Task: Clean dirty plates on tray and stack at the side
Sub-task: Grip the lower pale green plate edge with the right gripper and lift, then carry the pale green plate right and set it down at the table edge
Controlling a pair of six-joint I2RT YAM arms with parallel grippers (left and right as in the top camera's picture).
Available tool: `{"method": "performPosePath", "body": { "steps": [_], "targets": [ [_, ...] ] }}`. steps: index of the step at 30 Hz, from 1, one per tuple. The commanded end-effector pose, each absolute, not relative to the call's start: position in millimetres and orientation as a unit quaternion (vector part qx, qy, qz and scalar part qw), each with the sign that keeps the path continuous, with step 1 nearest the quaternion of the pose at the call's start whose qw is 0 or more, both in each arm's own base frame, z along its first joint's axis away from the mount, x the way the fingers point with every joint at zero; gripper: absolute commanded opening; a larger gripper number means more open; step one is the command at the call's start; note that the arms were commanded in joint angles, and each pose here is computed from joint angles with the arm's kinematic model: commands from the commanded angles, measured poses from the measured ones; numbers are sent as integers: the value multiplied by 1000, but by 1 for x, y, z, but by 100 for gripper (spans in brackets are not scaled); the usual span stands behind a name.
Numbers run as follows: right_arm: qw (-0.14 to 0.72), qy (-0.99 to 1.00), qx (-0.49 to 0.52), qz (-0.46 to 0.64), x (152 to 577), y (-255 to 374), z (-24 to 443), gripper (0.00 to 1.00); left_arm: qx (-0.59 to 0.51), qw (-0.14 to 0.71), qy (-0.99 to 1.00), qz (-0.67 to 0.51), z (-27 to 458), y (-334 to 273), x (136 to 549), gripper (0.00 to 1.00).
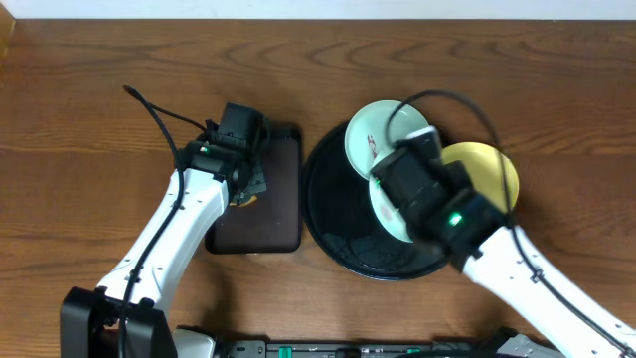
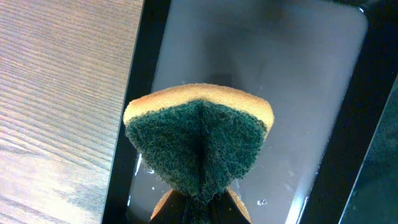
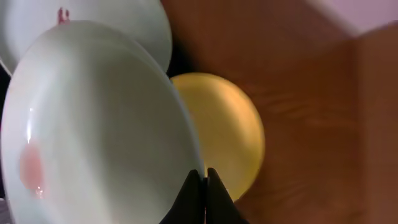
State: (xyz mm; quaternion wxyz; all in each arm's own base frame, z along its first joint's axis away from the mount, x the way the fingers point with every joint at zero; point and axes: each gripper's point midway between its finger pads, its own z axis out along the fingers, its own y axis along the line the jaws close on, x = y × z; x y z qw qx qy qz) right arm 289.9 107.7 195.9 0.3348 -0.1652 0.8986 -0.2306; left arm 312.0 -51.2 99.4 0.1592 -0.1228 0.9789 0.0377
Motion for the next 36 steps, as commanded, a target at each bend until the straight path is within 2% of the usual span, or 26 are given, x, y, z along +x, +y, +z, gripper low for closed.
{"method": "performPosePath", "body": {
  "steps": [1,9,17,19,23,26,31,36],
  "targets": [
    [420,833,-173,-317,288,116,243,1,-129,164,977,44,100,-48,314,9],
    [511,747,-183,-385,269,142,288,1,-129,165,977,44,100,-48,314,9],
    [512,740,-193,-390,270,153,282,1,-129,164,977,44,100,-48,314,9],
    [498,764,-204,-356,273,161,268,1,-129,164,977,44,100,-48,314,9],
    [413,857,-231,-203,279,181,213,1,-129,164,977,44,100,-48,314,9],
    [366,901,-204,-110,290,181,193,1,-129,164,977,43,100,-49,314,8],
    [321,940,-108,37,325,147,186,1,-129,164,977,43,100,-49,314,8],
    [327,934,-13,147,359,84,198,1,-129,164,977,43,100,-49,314,8]
  ]
}}
